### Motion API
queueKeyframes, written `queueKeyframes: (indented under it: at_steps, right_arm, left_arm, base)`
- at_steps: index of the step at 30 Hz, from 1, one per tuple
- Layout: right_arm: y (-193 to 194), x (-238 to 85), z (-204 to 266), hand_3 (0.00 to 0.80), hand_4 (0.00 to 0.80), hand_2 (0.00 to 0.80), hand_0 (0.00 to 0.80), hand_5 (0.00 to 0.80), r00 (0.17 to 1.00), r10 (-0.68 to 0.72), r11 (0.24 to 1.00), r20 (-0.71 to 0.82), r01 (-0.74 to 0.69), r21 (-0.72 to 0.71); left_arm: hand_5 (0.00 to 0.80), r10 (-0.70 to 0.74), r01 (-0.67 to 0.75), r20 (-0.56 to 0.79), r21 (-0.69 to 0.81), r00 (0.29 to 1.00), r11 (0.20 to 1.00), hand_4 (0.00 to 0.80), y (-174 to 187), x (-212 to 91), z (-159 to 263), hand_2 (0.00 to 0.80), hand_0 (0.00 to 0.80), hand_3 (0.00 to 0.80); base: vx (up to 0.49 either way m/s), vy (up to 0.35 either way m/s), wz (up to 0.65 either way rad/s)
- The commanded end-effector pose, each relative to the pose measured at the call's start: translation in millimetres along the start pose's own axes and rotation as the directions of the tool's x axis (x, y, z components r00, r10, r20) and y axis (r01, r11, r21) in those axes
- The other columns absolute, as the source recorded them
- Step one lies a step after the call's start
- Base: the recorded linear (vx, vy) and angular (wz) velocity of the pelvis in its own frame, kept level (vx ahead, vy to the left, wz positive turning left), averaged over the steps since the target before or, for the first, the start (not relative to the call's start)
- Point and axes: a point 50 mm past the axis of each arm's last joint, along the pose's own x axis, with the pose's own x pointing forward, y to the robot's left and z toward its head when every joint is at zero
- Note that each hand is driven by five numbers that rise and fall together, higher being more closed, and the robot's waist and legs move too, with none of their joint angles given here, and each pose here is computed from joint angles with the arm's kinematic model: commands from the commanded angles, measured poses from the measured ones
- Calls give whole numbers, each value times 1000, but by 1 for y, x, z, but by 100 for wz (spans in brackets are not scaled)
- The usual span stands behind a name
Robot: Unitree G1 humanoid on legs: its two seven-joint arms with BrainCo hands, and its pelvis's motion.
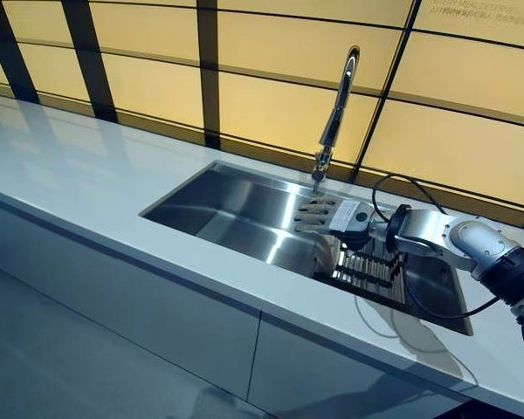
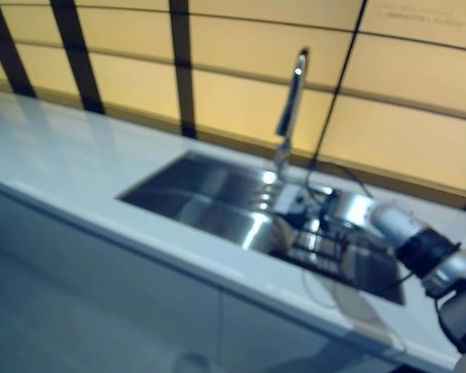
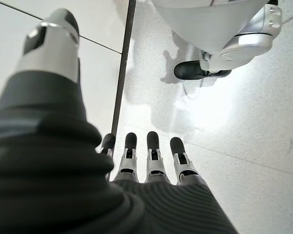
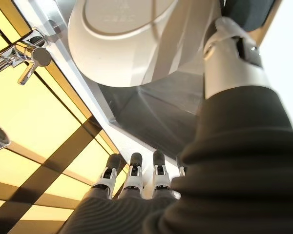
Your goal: Take plates into dishwasher
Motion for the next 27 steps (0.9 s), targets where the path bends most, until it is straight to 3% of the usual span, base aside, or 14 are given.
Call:
queueKeyframes:
  at_steps: [1,27]
  right_arm:
    - [-15,-3,-16,0,0,0,0,0,998,-47,998,-51,46,-34]
    - [-26,-9,-24,0,0,0,0,0,999,28,998,-45,-30,-59]
  left_arm:
    - [0,-8,4,50,80,999,997,0,3,4,20,0,0,0]
    - [0,15,-18,40,77,999,997,0,13,2,15,0,0,0]
  base:
    - [24,-7,8]
    - [4,-1,1]
